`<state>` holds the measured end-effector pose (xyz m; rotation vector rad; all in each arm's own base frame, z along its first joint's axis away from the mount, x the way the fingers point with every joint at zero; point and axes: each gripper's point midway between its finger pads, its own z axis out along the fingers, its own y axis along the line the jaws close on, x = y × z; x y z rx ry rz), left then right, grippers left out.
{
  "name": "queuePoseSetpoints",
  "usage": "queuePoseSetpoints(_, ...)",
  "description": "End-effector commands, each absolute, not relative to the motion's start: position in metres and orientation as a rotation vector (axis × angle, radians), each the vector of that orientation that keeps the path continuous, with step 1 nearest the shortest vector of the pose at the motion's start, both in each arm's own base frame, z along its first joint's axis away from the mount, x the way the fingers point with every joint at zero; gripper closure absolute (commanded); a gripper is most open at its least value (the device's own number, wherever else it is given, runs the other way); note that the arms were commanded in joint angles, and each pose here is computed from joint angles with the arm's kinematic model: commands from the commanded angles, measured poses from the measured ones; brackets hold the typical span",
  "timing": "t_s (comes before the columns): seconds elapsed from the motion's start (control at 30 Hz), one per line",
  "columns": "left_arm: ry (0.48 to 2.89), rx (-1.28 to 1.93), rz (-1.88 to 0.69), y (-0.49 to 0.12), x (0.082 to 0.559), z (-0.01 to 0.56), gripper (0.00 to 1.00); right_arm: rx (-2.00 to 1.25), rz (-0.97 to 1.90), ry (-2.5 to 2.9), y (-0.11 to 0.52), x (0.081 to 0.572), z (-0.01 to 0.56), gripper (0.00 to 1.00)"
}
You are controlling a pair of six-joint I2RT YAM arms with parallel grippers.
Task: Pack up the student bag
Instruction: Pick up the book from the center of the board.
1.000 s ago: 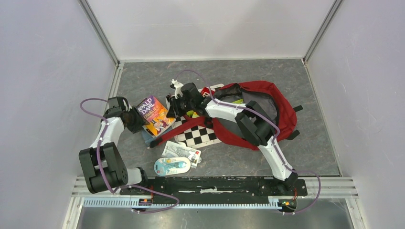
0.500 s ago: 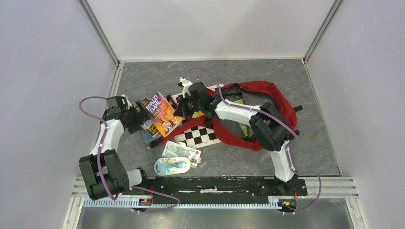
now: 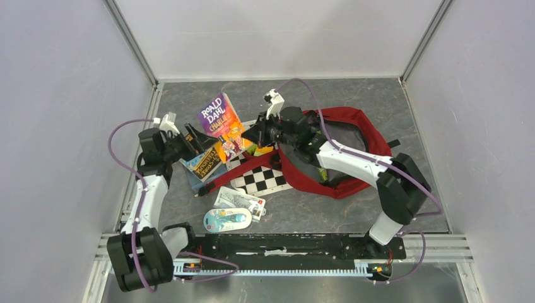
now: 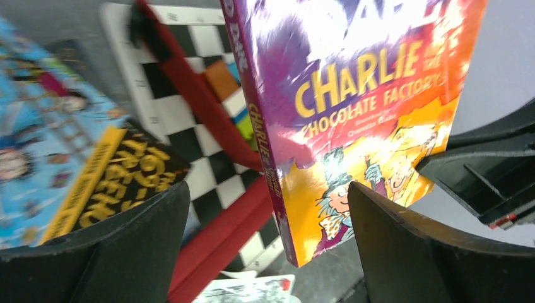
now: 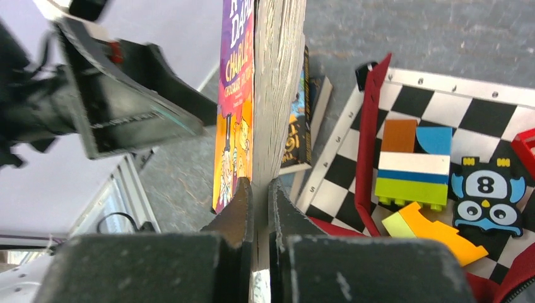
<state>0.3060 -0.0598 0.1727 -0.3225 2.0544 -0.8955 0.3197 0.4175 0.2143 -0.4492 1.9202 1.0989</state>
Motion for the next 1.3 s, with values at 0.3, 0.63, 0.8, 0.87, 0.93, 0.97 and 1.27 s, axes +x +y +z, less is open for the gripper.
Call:
queuePoseSetpoints(0.3,1.772,0.031,-1.422,-0.139,0.284,0.245,0.00,-0.383,1.281,1.593,0.402,0.295,0.325,1.00)
queuePoseSetpoints(0.63,1.628,0.048,-1.570,-0.145,0.276,0.269,0.50,-0.399,1.235,1.631,0.399,0.296,0.312,1.00)
queuePoseSetpoints(0.8,1.628,0.057,-1.556,-0.145,0.274,0.268,0.90,-0.373,1.098,1.668,0.383,0.307,0.303,1.00)
queuePoseSetpoints(0.87,1.632,0.067,-1.537,-0.145,0.273,0.267,0.98,-0.371,1.034,1.679,0.375,0.310,0.301,0.89)
queuePoseSetpoints(0.93,1.645,0.073,-1.502,-0.144,0.274,0.265,0.98,-0.373,0.967,1.688,0.365,0.312,0.299,0.74)
queuePoseSetpoints(0.97,1.666,0.065,-1.483,-0.144,0.274,0.262,0.98,-0.379,0.927,1.692,0.359,0.313,0.298,0.68)
queuePoseSetpoints(1.27,1.877,0.169,-1.247,-0.174,0.256,0.232,0.98,-0.346,0.518,1.820,0.256,0.343,0.270,0.02)
